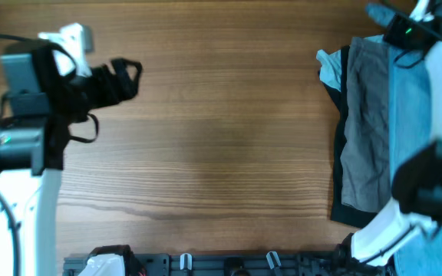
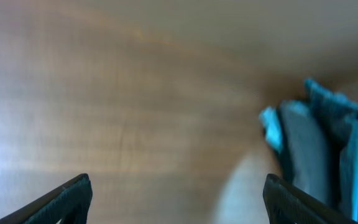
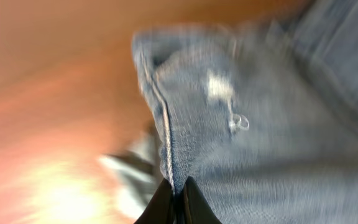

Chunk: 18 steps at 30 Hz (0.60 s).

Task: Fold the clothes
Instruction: 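Grasp the blue jeans with the right gripper and pull them left, then lay the jeans flat across the table, waist left, legs right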

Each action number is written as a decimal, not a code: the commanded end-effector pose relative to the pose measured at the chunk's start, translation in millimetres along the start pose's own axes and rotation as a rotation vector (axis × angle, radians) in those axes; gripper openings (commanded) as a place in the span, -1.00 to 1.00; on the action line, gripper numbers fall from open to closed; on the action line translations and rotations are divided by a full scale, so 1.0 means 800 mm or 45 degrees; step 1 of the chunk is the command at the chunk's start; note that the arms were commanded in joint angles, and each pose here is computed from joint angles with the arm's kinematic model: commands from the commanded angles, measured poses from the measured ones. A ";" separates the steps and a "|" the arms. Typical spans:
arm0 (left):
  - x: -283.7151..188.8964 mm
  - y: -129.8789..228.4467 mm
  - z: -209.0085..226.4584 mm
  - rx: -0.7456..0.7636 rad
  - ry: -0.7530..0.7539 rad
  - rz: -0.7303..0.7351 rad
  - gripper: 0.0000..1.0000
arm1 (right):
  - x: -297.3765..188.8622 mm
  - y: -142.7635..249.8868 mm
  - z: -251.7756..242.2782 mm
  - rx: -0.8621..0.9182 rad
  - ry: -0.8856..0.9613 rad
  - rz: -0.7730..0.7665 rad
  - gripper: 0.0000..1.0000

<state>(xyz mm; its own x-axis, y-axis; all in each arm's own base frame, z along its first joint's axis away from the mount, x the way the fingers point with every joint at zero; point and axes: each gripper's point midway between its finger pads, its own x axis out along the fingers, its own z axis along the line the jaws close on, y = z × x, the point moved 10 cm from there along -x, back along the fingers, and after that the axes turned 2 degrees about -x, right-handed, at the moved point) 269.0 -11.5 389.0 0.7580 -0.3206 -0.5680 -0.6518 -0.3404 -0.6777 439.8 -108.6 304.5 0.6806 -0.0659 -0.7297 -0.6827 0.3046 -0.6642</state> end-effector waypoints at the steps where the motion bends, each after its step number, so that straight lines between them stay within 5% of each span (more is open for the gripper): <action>1: -0.080 -0.029 -0.032 0.023 0.077 -0.266 0.76 | -0.147 -0.019 0.126 -0.284 -0.590 -0.253 -0.91; 5: -0.123 -0.032 -0.040 0.054 0.036 -0.433 0.84 | -0.198 0.056 0.278 -0.599 -0.944 -0.146 -0.92; 9: -0.146 -0.027 -0.040 0.057 -0.036 -0.522 0.91 | -0.196 0.247 0.464 -1.004 -1.278 0.308 -0.91; 11: -0.149 -0.027 -0.040 0.055 -0.056 -0.536 0.92 | -0.185 0.304 0.496 -1.095 -1.198 0.381 -0.92; 12: -0.150 -0.026 -0.040 0.064 -0.062 -0.540 0.93 | -0.178 0.325 0.505 -1.096 -1.098 0.401 -0.83; 14: -0.150 -0.026 -0.039 0.063 -0.067 -0.541 0.98 | -0.173 0.330 0.505 -1.093 -1.036 0.401 -0.31; 18: -0.137 -0.030 -0.035 0.053 -0.080 -0.503 0.99 | -0.187 0.256 0.463 -0.960 -0.998 0.277 0.39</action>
<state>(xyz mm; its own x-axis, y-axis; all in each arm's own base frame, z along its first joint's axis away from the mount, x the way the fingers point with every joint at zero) 194.6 4.3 481.9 0.9519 -0.1406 -0.2722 -0.3059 -0.3890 -0.8690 266.5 372.1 272.0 0.1162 0.5931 -0.7967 -0.5985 -0.5983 -0.5327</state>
